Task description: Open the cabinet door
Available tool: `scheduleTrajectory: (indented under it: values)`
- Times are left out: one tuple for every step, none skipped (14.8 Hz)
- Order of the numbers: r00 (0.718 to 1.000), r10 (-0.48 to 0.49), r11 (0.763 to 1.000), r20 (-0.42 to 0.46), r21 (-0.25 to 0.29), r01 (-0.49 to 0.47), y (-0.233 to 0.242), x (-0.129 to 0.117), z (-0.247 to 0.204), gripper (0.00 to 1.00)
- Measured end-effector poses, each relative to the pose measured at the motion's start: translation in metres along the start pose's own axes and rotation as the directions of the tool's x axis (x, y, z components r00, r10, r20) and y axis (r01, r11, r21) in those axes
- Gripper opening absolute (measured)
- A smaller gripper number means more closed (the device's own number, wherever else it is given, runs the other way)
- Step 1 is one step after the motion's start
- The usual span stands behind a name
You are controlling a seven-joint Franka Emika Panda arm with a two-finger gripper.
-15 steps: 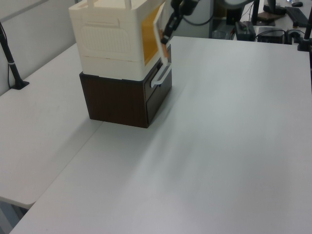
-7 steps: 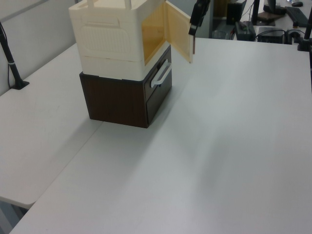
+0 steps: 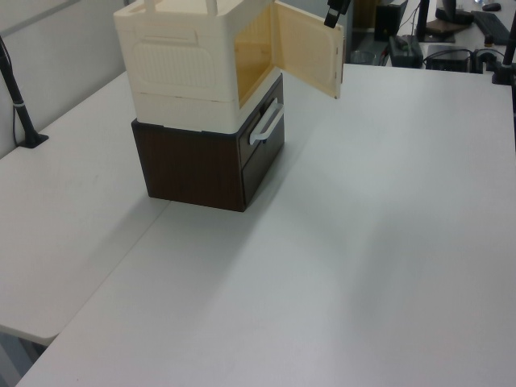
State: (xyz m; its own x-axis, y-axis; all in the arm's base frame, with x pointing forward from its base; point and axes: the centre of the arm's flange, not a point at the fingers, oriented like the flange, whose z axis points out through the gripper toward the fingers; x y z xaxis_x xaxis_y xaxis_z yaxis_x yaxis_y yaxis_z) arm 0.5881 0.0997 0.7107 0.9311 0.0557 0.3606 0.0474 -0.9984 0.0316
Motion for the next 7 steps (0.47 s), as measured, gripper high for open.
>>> scheduleTrajectory:
  values:
    - [1.0,-0.001,1.0,-0.021,0.003,0.001,-0.001,0.002,-0.002,0.84]
    - [0.999,-0.002,1.0,-0.042,0.006,0.002,-0.002,0.005,-0.003,0.84]
    - [0.998,-0.005,1.0,-0.057,0.01,0.005,-0.004,0.007,-0.002,0.84]
    - [0.998,-0.007,1.0,-0.064,0.012,0.008,-0.006,0.009,0.001,0.84]
    - [0.998,-0.009,1.0,-0.066,0.014,0.01,-0.008,0.011,0.006,0.84]
    - [0.998,-0.01,1.0,-0.063,0.014,0.011,-0.009,0.013,0.013,0.84]
    - [0.998,-0.01,1.0,-0.059,0.013,0.011,-0.009,0.015,0.019,0.84]
